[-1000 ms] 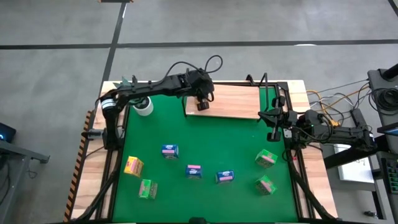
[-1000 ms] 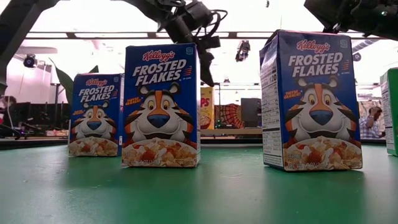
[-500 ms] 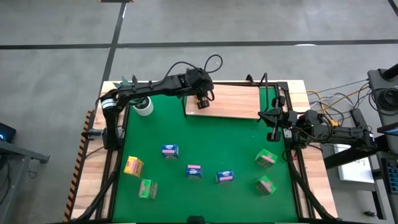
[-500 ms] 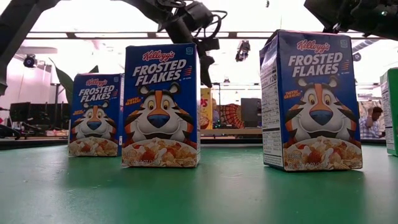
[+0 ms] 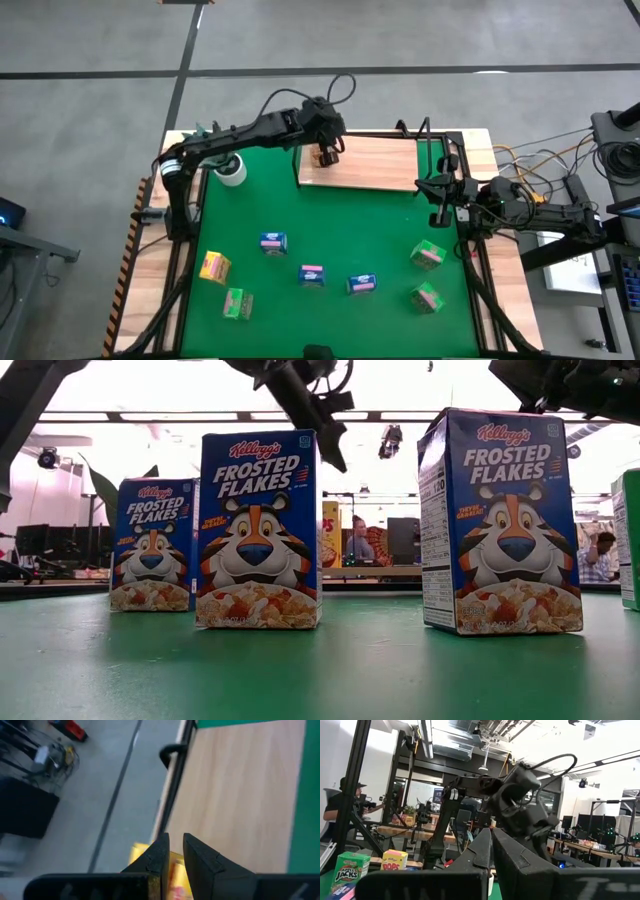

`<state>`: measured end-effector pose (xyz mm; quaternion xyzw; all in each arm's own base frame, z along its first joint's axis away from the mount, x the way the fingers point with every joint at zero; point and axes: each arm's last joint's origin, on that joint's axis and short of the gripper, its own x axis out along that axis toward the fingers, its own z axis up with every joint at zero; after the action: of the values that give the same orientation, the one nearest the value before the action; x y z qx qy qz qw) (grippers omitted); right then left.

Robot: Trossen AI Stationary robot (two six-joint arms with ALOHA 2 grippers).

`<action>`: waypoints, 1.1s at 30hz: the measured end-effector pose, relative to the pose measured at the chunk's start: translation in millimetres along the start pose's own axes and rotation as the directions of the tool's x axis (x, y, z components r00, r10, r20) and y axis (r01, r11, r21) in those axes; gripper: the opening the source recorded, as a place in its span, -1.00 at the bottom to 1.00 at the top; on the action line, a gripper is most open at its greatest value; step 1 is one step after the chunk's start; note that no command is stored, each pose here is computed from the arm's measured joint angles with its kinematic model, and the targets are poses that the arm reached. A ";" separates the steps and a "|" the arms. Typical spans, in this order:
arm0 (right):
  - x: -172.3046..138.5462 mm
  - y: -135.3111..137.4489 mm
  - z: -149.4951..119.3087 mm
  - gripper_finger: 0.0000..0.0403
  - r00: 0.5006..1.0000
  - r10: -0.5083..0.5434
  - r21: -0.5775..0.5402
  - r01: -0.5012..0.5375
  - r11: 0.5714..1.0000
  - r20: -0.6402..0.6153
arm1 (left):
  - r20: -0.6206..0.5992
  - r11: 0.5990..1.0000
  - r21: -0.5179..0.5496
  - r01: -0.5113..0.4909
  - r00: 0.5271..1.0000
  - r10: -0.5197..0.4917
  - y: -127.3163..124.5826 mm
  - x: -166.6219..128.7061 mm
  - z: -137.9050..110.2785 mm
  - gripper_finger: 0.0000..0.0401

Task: Stack cereal on shelf
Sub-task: Adjust the yellow cereal boxes on the shelf

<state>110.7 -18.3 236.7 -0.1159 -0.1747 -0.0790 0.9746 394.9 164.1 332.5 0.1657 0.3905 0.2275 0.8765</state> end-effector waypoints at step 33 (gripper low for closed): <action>0.0 0.1 -0.4 -0.96 1.000 0.000 -0.008 0.000 1.000 -0.004 | -0.202 0.991 -0.104 0.088 0.974 -0.107 55.3 39.1 -57.9 -0.81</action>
<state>110.8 -18.3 236.3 -0.1196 -0.1723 -0.0797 0.9745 359.2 237.8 297.5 0.0803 0.4760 0.2183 0.8482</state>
